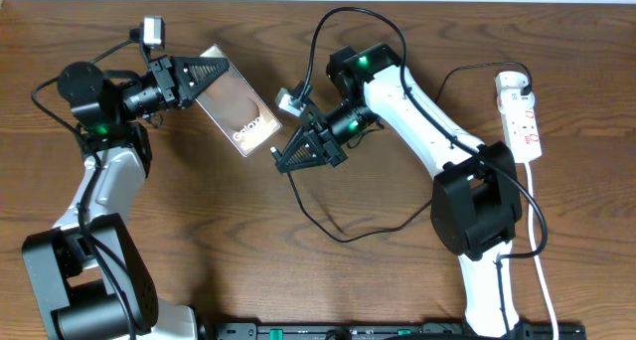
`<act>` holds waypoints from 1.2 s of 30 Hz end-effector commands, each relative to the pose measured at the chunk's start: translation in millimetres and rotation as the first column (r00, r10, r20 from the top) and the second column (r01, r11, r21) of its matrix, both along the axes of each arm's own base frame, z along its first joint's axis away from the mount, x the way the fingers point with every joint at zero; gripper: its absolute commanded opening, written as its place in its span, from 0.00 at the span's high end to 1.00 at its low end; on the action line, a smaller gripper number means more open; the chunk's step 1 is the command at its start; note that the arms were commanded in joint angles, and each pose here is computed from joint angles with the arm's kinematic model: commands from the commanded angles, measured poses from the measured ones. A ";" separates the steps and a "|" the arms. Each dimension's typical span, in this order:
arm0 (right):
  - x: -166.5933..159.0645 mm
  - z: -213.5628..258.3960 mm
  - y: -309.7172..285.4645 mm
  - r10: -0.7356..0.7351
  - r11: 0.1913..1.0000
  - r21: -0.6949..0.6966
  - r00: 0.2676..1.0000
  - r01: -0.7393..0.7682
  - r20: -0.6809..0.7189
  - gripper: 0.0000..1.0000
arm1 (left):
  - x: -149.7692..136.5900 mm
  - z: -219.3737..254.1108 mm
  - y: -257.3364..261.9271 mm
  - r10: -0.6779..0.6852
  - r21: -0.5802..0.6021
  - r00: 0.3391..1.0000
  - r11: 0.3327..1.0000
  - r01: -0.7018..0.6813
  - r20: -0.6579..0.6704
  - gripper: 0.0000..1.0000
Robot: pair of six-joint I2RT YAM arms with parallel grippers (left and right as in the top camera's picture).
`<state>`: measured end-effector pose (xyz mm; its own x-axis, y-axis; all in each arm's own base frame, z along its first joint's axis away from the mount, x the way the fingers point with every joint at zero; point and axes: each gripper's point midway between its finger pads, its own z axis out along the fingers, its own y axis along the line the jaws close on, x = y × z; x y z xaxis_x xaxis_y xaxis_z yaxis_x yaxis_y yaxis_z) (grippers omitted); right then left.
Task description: Plug charger to phone and switch on socket
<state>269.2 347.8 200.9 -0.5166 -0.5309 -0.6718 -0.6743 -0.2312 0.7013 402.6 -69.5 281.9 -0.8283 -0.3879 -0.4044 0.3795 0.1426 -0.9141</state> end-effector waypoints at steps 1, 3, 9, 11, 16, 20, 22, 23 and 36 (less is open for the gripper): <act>3.9 9.3 -0.8 -0.021 0.999 0.041 1.000 0.022 -0.023 0.98 | -5.8 11.2 -8.7 -0.029 0.007 0.999 1.000 0.029 0.027 0.93; 4.6 12.1 -0.4 -0.025 0.998 0.055 0.999 0.027 -0.032 0.99 | -6.8 11.3 -14.3 -0.043 0.007 0.999 0.999 0.042 0.028 0.93; 5.8 15.4 0.1 -0.037 0.998 0.053 0.997 0.041 -0.071 0.98 | -6.2 11.3 -14.0 -0.039 0.006 0.999 0.999 0.038 0.028 0.93; 7.6 17.2 -0.8 -0.047 0.997 0.050 0.994 0.052 -0.094 0.98 | -5.2 11.6 -13.6 -0.032 0.005 0.999 0.999 0.032 0.028 0.93; 7.6 16.5 -1.6 -0.049 0.998 0.044 0.994 0.053 -0.096 0.99 | -3.9 11.9 -13.1 -0.024 0.003 0.999 1.000 0.024 0.028 0.93; 5.3 10.3 -2.7 -0.041 0.999 0.008 0.996 0.042 -0.083 0.99 | 0.7 12.7 -4.8 0.014 -0.001 0.999 1.000 -0.014 0.030 0.93; 5.2 10.5 -3.0 -0.042 0.999 0.007 0.995 0.042 -0.085 0.98 | 1.5 12.6 2.5 0.029 -0.001 0.999 1.000 -0.029 0.028 0.93; 5.2 10.4 -2.9 -0.042 0.999 0.008 0.996 0.042 -0.084 0.98 | 1.9 12.6 4.9 0.035 -0.004 0.999 0.999 -0.035 0.020 0.93; 6.0 11.2 -2.8 -0.043 0.999 0.013 0.996 0.045 -0.084 0.98 | -3.0 12.1 -10.7 -0.017 -0.014 1.000 1.000 0.017 -0.008 0.93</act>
<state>271.5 347.5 207.6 -0.5755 -0.5140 -0.6361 -0.6309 -0.2159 0.7453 403.5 -78.3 282.4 -0.8435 -0.3873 -0.3722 0.3525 0.1239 -0.9276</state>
